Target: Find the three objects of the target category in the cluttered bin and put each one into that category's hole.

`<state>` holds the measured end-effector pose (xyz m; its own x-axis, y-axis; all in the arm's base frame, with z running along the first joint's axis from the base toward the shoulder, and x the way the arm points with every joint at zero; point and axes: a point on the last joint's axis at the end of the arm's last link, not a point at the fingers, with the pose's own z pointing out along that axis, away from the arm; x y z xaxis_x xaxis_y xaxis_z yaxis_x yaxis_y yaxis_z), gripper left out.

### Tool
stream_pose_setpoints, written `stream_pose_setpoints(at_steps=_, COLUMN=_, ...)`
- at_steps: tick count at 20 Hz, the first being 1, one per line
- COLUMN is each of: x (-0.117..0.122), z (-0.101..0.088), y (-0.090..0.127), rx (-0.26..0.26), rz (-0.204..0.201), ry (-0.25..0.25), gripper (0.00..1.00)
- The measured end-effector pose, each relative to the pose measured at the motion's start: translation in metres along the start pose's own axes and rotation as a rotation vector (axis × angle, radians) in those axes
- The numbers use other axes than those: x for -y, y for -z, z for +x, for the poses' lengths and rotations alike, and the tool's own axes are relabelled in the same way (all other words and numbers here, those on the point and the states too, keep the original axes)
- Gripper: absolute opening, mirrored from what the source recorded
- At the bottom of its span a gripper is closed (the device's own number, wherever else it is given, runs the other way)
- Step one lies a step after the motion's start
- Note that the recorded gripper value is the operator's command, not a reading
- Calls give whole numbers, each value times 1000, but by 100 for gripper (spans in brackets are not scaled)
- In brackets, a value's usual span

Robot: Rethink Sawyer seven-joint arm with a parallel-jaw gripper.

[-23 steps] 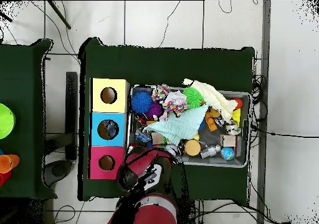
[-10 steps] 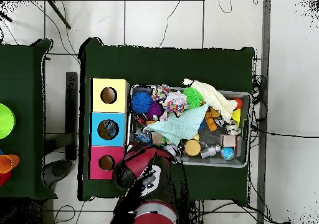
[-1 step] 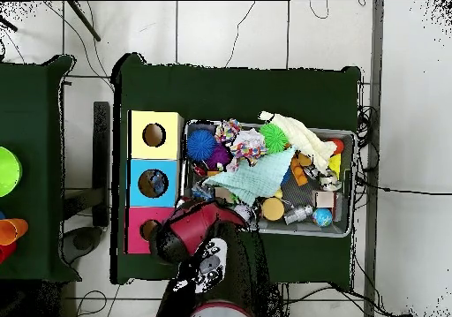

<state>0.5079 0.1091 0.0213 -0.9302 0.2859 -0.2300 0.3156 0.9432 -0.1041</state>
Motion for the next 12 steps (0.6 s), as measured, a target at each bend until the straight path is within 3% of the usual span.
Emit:
stream_pose_setpoints(at_steps=4, x=-3, z=-8, y=7, rx=10, rz=-12, ry=-8, gripper=0)
stream_pose_setpoints(at_steps=5, x=-2, z=-14, y=10, rx=19, rz=-17, ry=-16, gripper=100)
stream_pose_setpoints(at_steps=12, x=0, z=-16, y=6, rx=8, rz=-27, ry=-30, gripper=100)
